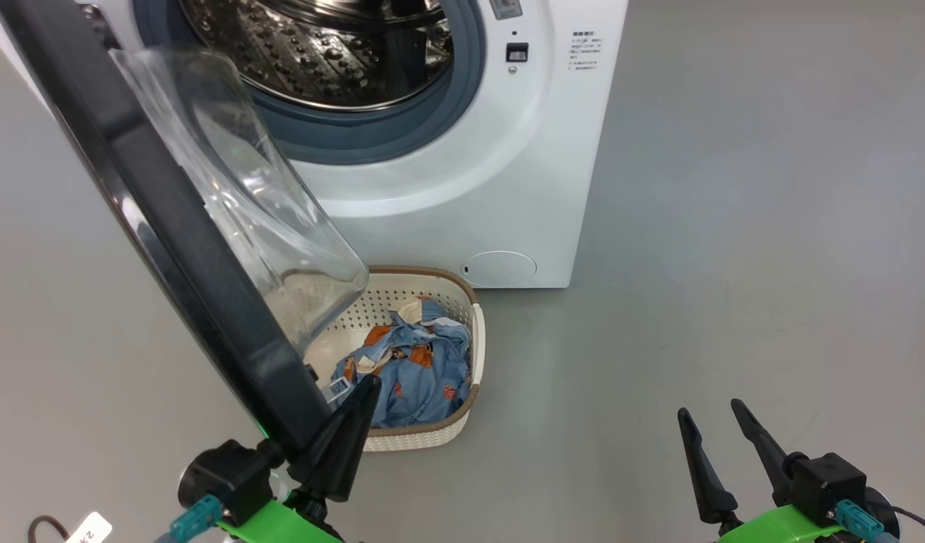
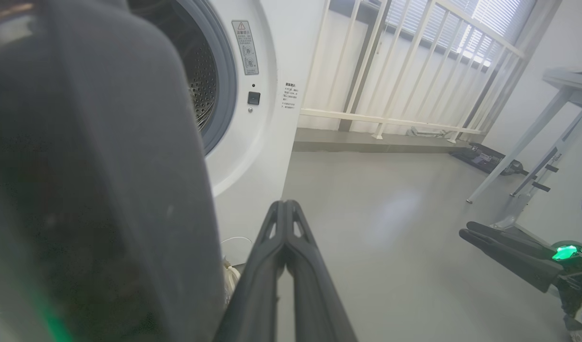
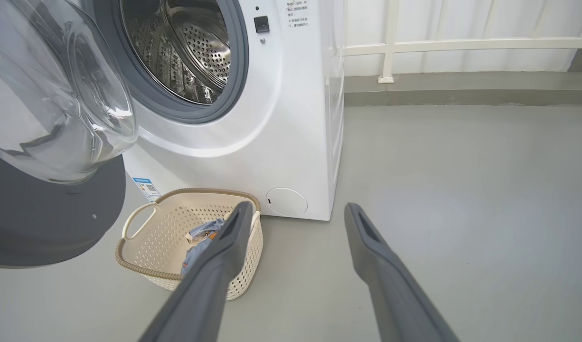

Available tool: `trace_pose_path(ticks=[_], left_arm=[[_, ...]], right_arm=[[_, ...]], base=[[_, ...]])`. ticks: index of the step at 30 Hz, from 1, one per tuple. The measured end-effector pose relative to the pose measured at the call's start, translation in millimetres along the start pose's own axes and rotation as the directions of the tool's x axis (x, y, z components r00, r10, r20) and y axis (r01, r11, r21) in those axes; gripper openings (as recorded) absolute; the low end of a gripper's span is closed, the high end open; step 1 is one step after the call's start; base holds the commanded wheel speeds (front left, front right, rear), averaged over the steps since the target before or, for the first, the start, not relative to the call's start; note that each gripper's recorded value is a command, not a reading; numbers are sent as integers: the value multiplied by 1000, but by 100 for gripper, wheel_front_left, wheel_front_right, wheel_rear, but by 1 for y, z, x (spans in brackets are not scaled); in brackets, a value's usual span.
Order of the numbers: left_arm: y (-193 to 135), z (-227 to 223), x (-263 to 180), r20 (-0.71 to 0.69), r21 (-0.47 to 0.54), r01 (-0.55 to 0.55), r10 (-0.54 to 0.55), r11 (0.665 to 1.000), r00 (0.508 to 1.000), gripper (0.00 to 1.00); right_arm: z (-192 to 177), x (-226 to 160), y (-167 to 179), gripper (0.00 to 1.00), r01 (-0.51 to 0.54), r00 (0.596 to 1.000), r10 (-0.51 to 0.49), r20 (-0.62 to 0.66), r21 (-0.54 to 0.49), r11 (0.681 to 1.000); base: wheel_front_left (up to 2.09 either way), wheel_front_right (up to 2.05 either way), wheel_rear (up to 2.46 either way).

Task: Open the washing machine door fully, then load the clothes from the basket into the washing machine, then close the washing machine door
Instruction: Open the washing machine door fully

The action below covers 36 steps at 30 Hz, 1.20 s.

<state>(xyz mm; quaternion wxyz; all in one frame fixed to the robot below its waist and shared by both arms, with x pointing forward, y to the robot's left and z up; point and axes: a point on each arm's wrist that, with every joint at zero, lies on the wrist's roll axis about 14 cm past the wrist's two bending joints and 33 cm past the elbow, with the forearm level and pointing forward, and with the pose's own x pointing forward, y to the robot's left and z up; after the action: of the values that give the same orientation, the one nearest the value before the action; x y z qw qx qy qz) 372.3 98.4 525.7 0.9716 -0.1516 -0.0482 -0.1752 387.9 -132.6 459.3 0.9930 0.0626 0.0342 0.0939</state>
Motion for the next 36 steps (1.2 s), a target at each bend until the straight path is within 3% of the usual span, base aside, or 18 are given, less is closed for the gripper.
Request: trace_pose_path(ticks=[36], left_arm=[[37, 16, -38, 53, 1, -178, 177, 984, 983, 0]], right_arm=[[-16, 21, 33, 100, -103, 994, 104, -43, 13, 995]], base=[[0, 0, 0]])
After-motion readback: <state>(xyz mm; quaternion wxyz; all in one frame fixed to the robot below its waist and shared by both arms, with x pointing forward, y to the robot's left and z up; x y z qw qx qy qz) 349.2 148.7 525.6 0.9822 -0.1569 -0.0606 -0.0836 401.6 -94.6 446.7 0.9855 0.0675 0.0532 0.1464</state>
